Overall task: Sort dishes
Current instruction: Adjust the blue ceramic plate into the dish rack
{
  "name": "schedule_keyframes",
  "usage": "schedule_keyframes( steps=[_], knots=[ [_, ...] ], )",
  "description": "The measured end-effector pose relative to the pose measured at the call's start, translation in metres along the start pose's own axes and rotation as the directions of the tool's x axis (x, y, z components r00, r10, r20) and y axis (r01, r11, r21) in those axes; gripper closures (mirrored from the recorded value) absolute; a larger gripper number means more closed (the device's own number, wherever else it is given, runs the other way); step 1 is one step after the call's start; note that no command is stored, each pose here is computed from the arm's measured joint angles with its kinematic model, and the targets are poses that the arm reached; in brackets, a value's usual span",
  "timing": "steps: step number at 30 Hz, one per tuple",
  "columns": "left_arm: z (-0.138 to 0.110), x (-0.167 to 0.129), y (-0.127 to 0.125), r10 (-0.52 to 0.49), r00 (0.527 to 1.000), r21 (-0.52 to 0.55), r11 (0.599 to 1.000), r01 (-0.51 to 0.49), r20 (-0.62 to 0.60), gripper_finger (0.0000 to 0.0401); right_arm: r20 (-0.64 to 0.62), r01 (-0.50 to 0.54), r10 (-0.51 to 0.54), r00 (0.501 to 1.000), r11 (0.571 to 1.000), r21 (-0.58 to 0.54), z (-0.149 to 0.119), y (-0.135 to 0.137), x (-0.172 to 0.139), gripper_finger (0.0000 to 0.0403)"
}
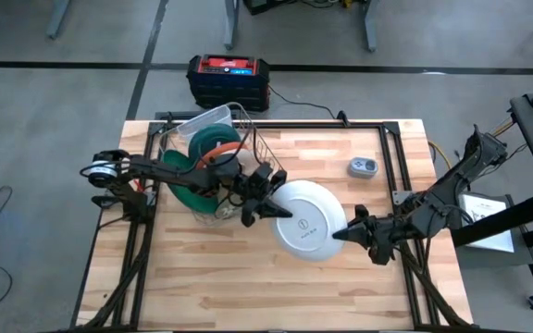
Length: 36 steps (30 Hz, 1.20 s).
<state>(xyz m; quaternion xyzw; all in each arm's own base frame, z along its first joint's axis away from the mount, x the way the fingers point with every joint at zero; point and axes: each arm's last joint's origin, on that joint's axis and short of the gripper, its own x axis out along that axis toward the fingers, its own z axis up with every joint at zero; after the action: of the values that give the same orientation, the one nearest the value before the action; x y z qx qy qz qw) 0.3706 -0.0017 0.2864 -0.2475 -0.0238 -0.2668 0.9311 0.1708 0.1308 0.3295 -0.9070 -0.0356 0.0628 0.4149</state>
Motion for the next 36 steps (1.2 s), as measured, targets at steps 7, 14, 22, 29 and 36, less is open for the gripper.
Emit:
schedule_keyframes(
  steps=[7, 14, 22, 29, 36],
  knots=[
    [-0.0008, -0.0001, -0.0014, -0.044, 0.999, -0.043, 0.998, 0.043, -0.029, 0.0241, -0.008, 0.013, -0.013, 1.0, 0.999, -0.03, -0.0011, -0.0013, 0.0004, 0.0403],
    [-0.0007, -0.0004, -0.001, -0.044, 0.999, -0.053, 0.998, 0.042, -0.03, 0.0242, -0.007, 0.012, -0.012, 1.0, 0.999, -0.031, -0.0012, -0.0009, 0.0009, 0.0403],
    [-0.0008, -0.0002, -0.0017, -0.068, 0.997, -0.015, 0.998, 0.067, -0.046, 0.0287, -0.001, 0.017, -0.017, 1.0, 1.0, -0.016, -0.0011, -0.0011, 0.0009, 0.0403],
    [0.0016, 0.0022, -0.0043, -0.123, 0.989, -0.027, 0.992, 0.121, -0.081, 0.0376, 0.005, 0.011, -0.011, 1.0, 0.999, -0.037, 0.0, 0.0, 0.0008, 0.0402],
    [0.0049, 0.0032, -0.0053, -0.127, 0.989, -0.013, 0.992, 0.127, -0.071, 0.0367, -0.011, 0.011, -0.01, 1.0, 0.999, 0.031, -0.0011, -0.0005, 0.0005, 0.0389]
  ],
)
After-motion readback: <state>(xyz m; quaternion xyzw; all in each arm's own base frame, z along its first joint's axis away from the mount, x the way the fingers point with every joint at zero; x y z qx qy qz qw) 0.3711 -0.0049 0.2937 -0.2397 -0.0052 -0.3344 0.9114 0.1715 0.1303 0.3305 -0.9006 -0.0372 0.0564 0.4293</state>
